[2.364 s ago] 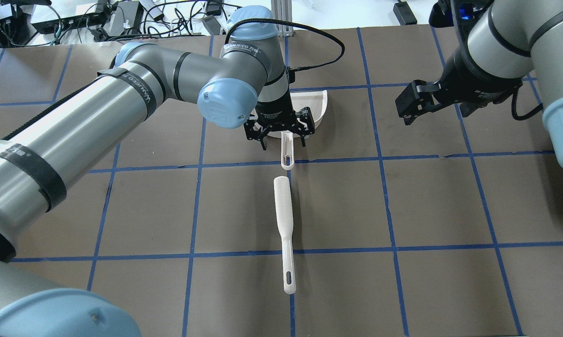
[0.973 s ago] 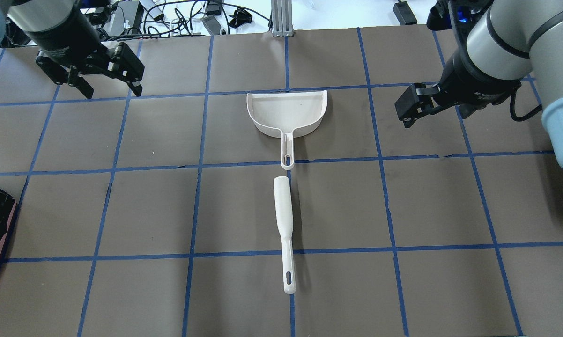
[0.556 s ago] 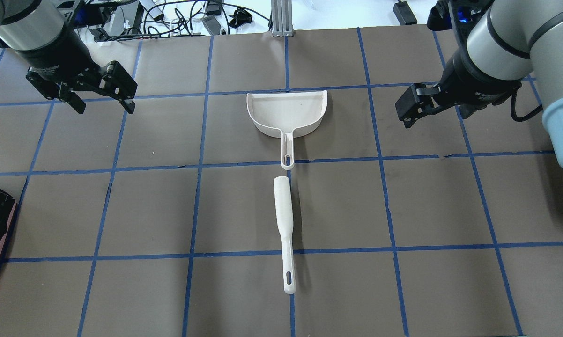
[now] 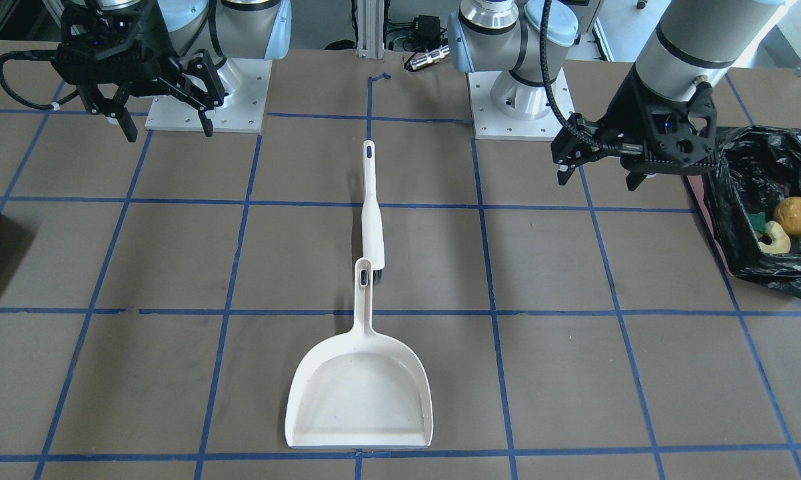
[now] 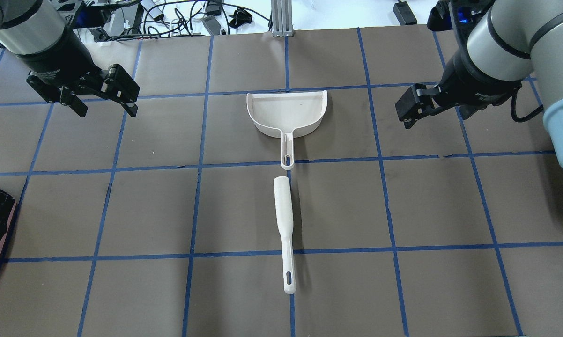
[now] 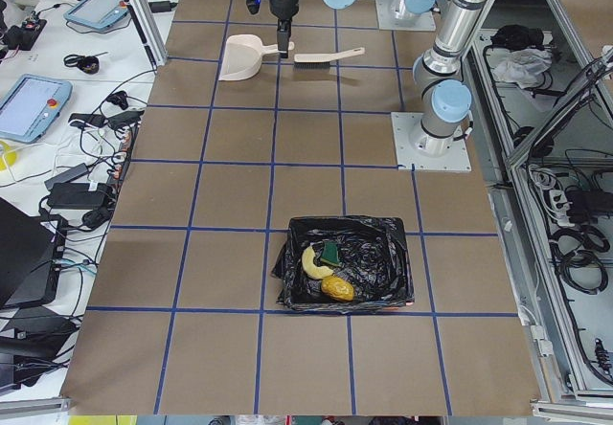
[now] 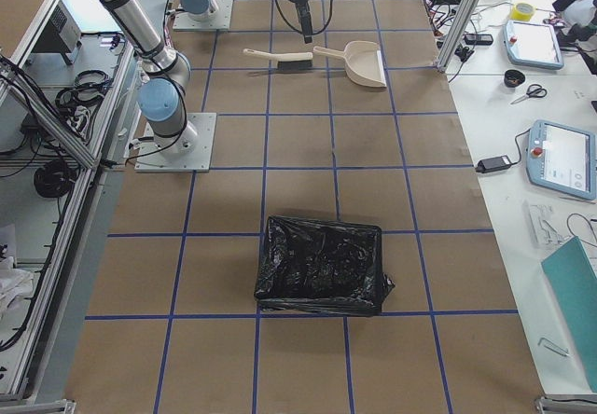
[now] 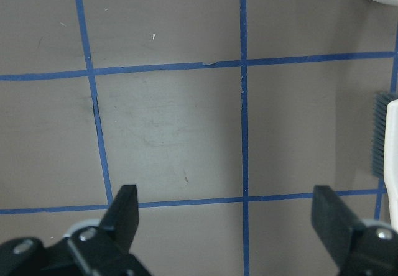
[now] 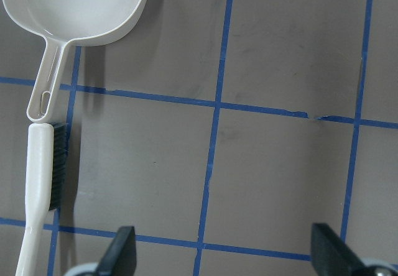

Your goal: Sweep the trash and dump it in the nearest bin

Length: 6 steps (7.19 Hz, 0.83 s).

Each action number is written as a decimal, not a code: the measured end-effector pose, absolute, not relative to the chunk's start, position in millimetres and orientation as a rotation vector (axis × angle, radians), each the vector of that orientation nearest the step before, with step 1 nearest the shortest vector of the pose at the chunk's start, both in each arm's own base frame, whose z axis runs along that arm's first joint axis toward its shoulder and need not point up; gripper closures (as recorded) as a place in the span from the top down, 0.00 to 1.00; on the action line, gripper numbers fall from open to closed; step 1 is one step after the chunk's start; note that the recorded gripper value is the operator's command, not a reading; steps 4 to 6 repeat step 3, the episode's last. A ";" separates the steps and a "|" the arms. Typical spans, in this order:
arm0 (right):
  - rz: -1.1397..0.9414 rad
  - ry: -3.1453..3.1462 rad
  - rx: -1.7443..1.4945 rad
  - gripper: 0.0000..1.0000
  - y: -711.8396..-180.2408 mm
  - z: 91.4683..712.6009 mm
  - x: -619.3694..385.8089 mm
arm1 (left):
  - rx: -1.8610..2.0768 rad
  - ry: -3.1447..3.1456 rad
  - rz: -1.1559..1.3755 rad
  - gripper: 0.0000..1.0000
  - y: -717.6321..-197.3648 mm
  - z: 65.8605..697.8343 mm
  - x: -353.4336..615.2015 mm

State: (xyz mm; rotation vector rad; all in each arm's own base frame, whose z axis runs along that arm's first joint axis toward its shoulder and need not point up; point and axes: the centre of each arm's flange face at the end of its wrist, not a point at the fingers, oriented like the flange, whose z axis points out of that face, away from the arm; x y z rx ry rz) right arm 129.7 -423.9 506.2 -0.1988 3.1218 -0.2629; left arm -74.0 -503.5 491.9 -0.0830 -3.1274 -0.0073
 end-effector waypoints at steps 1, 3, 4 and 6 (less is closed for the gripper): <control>-0.263 3.121 -0.199 1.00 -423.9 506.2 129.8 | -0.094 -3.128 -0.010 1.00 -503.5 491.3 -77.9; -0.264 3.118 -0.199 1.00 -424.0 506.3 130.1 | -0.146 -3.125 0.005 1.00 -500.3 493.6 -94.3; -0.264 3.118 -0.199 1.00 -424.0 506.3 130.1 | -0.146 -3.125 0.005 1.00 -500.3 493.6 -94.3; -0.264 3.118 -0.199 1.00 -424.0 506.3 130.1 | -0.146 -3.125 0.005 1.00 -500.3 493.6 -94.3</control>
